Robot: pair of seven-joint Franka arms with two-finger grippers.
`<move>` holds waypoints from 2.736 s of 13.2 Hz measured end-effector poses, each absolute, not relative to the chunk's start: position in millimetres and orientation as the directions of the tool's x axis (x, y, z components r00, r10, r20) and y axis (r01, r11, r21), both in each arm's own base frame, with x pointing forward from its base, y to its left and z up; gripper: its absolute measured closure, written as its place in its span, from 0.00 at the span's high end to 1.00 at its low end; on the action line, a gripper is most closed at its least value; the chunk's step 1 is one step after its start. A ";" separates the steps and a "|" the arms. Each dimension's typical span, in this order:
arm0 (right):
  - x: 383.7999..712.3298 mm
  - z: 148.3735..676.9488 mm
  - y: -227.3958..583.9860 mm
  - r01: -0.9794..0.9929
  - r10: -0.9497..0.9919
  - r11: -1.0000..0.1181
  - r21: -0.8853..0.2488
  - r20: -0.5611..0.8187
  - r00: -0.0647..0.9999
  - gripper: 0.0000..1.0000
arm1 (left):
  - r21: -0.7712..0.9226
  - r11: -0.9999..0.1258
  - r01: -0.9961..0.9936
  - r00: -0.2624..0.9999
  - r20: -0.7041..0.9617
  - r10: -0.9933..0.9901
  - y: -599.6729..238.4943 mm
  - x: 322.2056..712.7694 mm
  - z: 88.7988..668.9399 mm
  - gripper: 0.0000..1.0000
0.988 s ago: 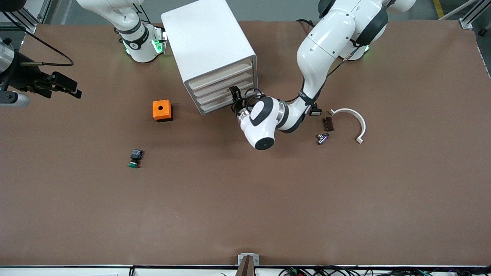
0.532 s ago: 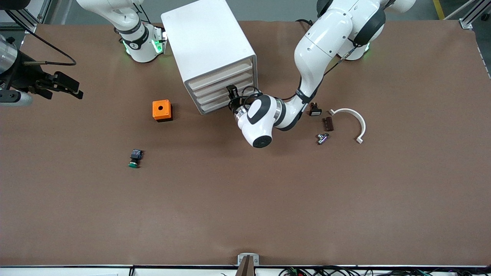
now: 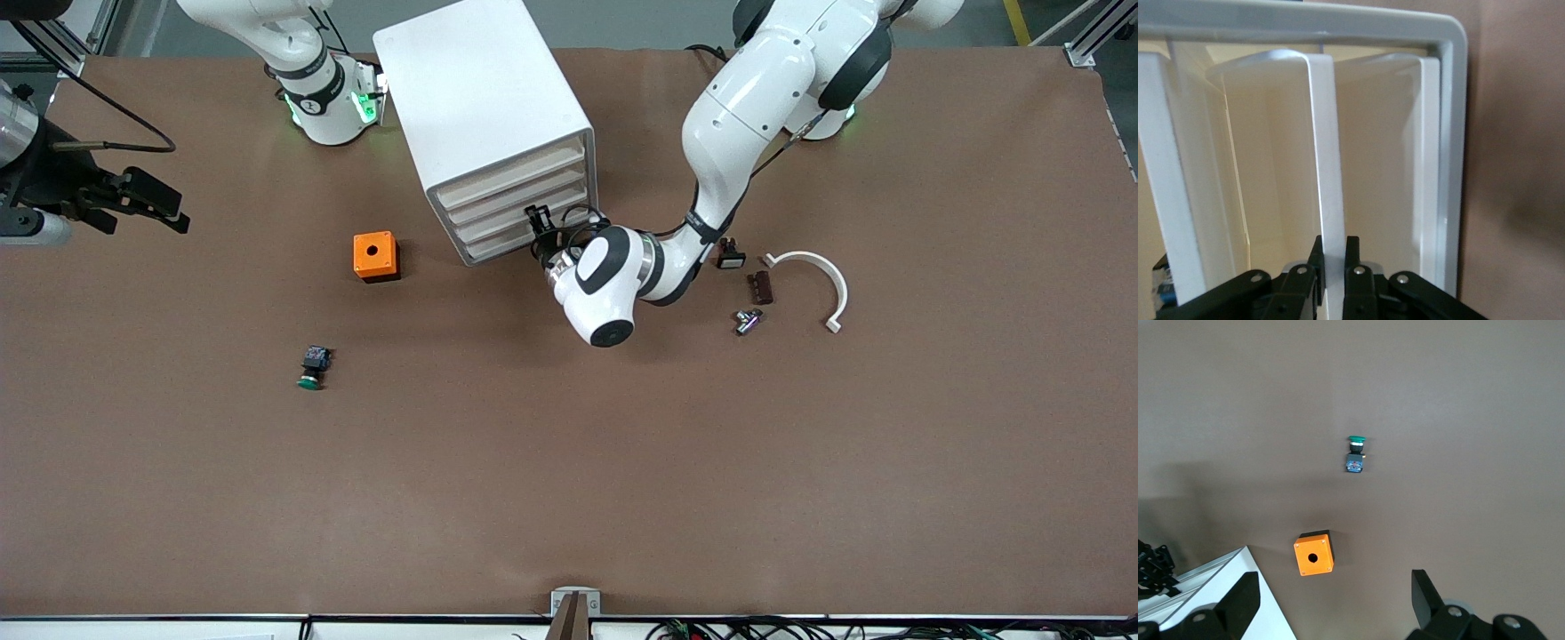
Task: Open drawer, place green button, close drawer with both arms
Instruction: 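Pull the drawer open with the left gripper, then grasp the green push button with the right gripper while the left gripper withdraws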
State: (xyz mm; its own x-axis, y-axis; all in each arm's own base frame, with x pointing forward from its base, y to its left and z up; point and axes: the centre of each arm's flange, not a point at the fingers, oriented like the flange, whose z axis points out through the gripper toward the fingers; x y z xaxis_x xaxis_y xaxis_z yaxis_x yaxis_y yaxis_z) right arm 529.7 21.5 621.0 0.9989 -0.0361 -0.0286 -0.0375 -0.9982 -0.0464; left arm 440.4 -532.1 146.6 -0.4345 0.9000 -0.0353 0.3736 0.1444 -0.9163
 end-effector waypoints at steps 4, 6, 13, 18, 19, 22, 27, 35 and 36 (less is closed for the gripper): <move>531.2 617.4 22.5 -0.029 -0.029 -0.999 -0.015 -0.033 0.999 1.00 | -0.909 0.149 0.390 -0.492 -0.069 0.868 -502.7 482.1 152.7 0.14; 534.5 612.0 27.5 -0.019 -0.019 -1.000 -0.006 -0.037 0.999 1.00 | -0.899 0.145 0.412 -0.519 -0.102 0.848 -484.2 506.4 156.6 0.14; 605.0 466.8 57.0 0.013 0.010 -0.999 0.029 -0.114 0.993 1.00 | -0.880 0.152 0.450 -0.580 -0.158 0.799 -428.8 560.6 161.7 0.14; 606.3 367.3 58.6 0.018 0.017 -0.999 0.029 -0.022 1.000 1.00 | -0.865 0.132 0.484 -0.575 -0.201 0.793 -416.7 572.1 163.0 0.14; 600.4 346.0 60.1 0.018 0.017 -0.999 0.029 -0.013 1.000 1.00 | -0.853 0.115 0.510 -0.563 -0.230 0.794 -413.6 575.3 162.3 0.19; 593.3 299.2 61.7 0.007 0.006 -0.999 0.037 -0.030 1.000 1.00 | -0.825 0.098 0.556 -0.553 -0.279 0.785 -392.7 590.6 160.6 0.52; 594.3 250.2 60.0 -0.078 -0.082 -0.995 0.056 -0.059 0.995 1.00 | -0.665 0.083 0.743 -0.427 -0.375 0.823 -335.8 639.6 215.1 1.00; 590.8 190.3 47.8 -0.097 -0.105 -0.992 0.079 -0.097 0.990 1.00 | -0.205 -0.361 0.910 0.327 -0.183 0.927 -194.4 686.5 366.8 1.00; 590.6 188.1 47.4 -0.097 -0.105 -0.992 0.080 -0.097 0.990 1.00 | -0.184 -0.436 0.881 0.415 -0.144 0.899 -189.3 682.3 396.3 1.00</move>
State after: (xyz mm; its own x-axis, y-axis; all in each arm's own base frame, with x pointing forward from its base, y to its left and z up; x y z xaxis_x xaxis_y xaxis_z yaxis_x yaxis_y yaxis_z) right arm 590.6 47.4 188.1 0.9897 -0.1050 -0.0975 -0.0974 -0.9920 0.0799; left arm 682.3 -189.3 396.3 0.4145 0.8985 -0.1445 0.8810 -0.4360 -0.1838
